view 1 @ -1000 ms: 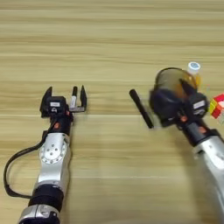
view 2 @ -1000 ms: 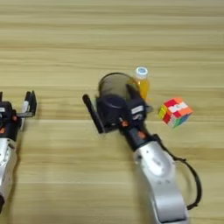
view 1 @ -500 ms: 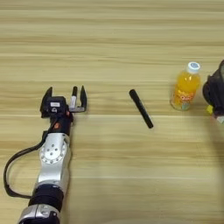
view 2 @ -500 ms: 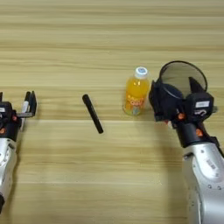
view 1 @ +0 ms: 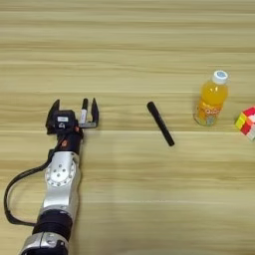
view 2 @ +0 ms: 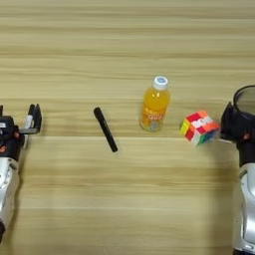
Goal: Move the objects on the table
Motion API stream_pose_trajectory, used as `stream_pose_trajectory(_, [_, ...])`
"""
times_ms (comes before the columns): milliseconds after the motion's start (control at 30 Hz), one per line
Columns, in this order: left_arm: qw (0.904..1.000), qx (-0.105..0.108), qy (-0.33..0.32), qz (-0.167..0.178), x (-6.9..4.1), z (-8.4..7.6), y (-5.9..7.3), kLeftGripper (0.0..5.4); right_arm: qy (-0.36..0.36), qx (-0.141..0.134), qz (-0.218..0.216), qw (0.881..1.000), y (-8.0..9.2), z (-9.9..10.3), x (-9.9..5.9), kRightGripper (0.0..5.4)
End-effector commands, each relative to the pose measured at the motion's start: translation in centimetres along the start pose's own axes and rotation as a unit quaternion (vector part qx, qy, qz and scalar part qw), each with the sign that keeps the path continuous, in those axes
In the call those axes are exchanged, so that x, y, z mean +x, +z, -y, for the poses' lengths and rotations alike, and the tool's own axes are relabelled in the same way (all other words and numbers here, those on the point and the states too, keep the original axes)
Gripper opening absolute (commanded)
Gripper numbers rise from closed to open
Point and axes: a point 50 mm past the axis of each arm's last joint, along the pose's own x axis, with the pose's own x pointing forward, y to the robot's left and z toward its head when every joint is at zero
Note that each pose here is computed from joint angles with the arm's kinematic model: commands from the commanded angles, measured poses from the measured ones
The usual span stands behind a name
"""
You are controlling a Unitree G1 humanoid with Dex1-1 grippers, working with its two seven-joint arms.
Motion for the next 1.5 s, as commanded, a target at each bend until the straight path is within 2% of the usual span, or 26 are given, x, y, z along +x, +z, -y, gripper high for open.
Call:
stream_pose_trajectory(33, [1.0,0.004,-0.003,0.001,0.1,0.0,0.1,5.4,-0.006,0.002,-0.015,1.0,-1.3,0.2,0.9,4.65])
stream_pose_trajectory(367, [1.0,0.005,-0.003,0.0,0.2,-0.1,0.1,5.4,0.003,0.008,-0.087,0.996,-6.1,-0.5,1.9,4.65])
stream_pose_trajectory(600, [1.0,0.005,-0.003,0.001,0.2,-0.1,0.1,5.4,0.032,0.039,-0.107,0.993,-8.2,-1.7,2.2,4.64])
stream_pose_trajectory(967, [1.0,0.005,-0.003,0.0,0.2,-0.1,0.1,5.4,0.105,0.06,-0.104,0.987,-8.4,-5.9,1.5,4.64])
stream_pose_trajectory(1167, [1.0,0.005,-0.003,0.0,0.2,0.0,0.1,5.4,0.102,0.056,-0.111,0.987,-8.7,-5.8,1.5,4.64])
stream_pose_trajectory(1200, [1.0,0.004,-0.003,0.0,0.2,-0.1,0.1,5.4,0.1,0.054,-0.112,0.987,-8.8,-5.7,1.5,4.93])
stream_pose_trajectory(1333, [1.0,0.005,-0.003,0.0,0.2,-0.1,0.1,5.4,0.094,0.052,-0.108,0.988,-8.6,-5.4,1.5,5.36])
stream_pose_trajectory(1500, [1.0,0.005,-0.003,0.001,0.2,-0.2,0.1,5.4,0.09,0.047,-0.102,0.99,-8.4,-5.1,1.4,5.39])
